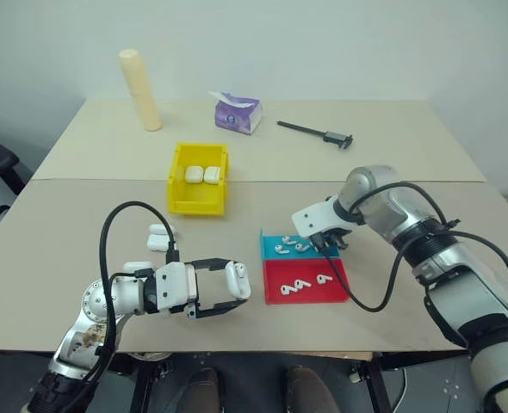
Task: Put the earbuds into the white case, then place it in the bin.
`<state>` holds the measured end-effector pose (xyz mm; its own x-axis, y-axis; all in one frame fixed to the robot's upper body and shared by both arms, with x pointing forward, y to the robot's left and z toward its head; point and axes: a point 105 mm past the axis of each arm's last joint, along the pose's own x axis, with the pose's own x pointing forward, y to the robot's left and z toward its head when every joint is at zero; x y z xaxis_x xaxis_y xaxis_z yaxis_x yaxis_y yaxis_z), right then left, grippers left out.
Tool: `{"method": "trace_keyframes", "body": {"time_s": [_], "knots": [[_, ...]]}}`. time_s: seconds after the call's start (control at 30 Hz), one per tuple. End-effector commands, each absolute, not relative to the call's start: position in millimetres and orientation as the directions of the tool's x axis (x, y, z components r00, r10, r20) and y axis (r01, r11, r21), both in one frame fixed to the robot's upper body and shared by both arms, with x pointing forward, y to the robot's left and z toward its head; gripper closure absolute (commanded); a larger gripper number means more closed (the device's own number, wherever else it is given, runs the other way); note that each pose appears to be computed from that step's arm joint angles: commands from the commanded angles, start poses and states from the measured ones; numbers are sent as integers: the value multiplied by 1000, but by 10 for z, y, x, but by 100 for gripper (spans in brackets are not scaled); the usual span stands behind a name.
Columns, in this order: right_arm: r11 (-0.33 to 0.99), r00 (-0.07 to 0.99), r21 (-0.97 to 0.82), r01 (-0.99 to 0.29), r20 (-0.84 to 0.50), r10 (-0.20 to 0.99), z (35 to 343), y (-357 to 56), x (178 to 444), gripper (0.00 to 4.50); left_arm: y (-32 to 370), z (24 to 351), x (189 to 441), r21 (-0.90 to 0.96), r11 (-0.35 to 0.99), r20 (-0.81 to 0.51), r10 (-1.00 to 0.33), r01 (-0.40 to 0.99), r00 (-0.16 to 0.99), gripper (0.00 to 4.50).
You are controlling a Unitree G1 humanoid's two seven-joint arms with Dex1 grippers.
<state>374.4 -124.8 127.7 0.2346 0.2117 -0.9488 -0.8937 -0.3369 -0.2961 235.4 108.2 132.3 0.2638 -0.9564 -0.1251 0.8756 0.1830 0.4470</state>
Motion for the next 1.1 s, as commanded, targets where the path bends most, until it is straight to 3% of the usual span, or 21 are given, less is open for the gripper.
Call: {"method": "trace_keyframes", "body": {"time_s": [0.03,0.33,0.37,0.67,0.8,0.9,1.1], "knots": [[-336,246,-305,-891,-947,207,1268,-1285,3748,313,1067,1397,2322,481,172,-109,-961,859,254,170],[-347,246,-311,-885,-944,219,1281,-1259,3737,313,1062,1400,2334,485,173,-107,-961,857,255,170],[-345,245,-310,-886,-944,220,1277,-1260,3734,349,1060,1400,2333,484,173,-106,-961,858,254,170],[-321,257,-329,-888,-934,247,1297,-1254,3726,349,1054,1396,2338,483,169,-108,-962,859,250,170],[-257,280,-370,-893,-903,327,1461,-1208,3711,349,1047,1444,2346,482,171,-88,-966,860,242,170],[-184,300,-431,-883,-822,484,1744,-1141,3647,349,1043,1507,2365,479,174,-60,-971,860,230,170],[81,429,-510,-857,-617,660,2286,-1259,3450,349,1022,1655,2408,469,150,-15,-984,870,178,170]]}}
